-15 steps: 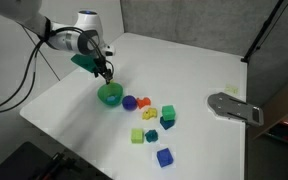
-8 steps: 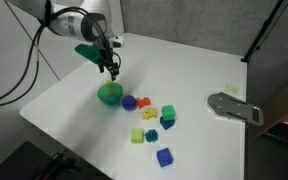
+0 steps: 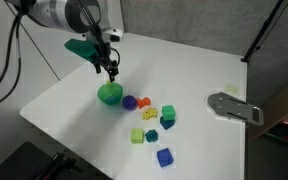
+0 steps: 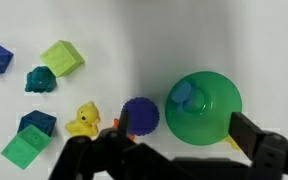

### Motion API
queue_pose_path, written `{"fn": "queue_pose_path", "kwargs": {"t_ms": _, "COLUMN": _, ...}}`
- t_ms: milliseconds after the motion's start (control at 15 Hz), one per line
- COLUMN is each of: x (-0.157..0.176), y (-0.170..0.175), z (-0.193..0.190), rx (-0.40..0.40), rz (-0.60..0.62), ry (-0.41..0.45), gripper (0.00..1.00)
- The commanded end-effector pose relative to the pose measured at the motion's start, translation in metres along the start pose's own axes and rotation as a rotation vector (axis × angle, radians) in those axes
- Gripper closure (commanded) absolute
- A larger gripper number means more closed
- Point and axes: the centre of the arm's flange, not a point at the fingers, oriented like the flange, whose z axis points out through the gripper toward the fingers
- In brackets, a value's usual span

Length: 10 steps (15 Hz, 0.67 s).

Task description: Put the bowl in its upright position and then move it slightly forward

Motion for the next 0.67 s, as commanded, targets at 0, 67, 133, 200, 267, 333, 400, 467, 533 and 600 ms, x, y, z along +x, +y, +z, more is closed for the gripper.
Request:
{"fn": "queue_pose_path", "kwargs": {"t_ms": 0, "x": -0.037, "y": 0.031, "z": -0.038, "rx": -0.005, "rz": -0.023, "ry": 0.015, "gripper": 0.0}}
{"fn": "queue_pose_path", "kwargs": {"t_ms": 67, "x": -0.042, "y": 0.036, "z": -0.048, "rx": -0.004, "rz": -0.023, "ry": 0.017, "gripper": 0.0}}
{"fn": "queue_pose_path", "kwargs": {"t_ms": 133, "x": -0.046, "y": 0.04, "z": -0.061, "rx": -0.006, "rz": -0.016, "ry": 0.024, "gripper": 0.0}}
{"fn": "queue_pose_path", "kwargs": {"t_ms": 200, "x": -0.05, "y": 0.043, "z": -0.073, "rx": -0.008, "rz": -0.013, "ry": 0.026, "gripper": 0.0}}
{"fn": "queue_pose_path", "kwargs": {"t_ms": 267, "x": -0.054, "y": 0.046, "z": -0.087, "rx": -0.011, "rz": -0.001, "ry": 0.035, "gripper": 0.0}}
{"fn": "queue_pose_path", "kwargs": {"t_ms": 333, "x": -0.058, "y": 0.047, "z": -0.099, "rx": -0.013, "rz": 0.005, "ry": 0.039, "gripper": 0.0}}
{"fn": "queue_pose_path", "kwargs": {"t_ms": 400, "x": -0.061, "y": 0.049, "z": -0.112, "rx": -0.018, "rz": 0.017, "ry": 0.044, "gripper": 0.0}}
{"fn": "queue_pose_path", "kwargs": {"t_ms": 467, "x": -0.065, "y": 0.05, "z": -0.125, "rx": -0.021, "rz": 0.03, "ry": 0.041, "gripper": 0.0}}
{"fn": "queue_pose_path", "kwargs": {"t_ms": 533, "x": -0.069, "y": 0.051, "z": -0.136, "rx": -0.028, "rz": 0.041, "ry": 0.041, "gripper": 0.0}}
{"fn": "queue_pose_path", "kwargs": {"t_ms": 600, "x": -0.073, "y": 0.052, "z": -0.147, "rx": -0.035, "rz": 0.048, "ry": 0.043, "gripper": 0.0}}
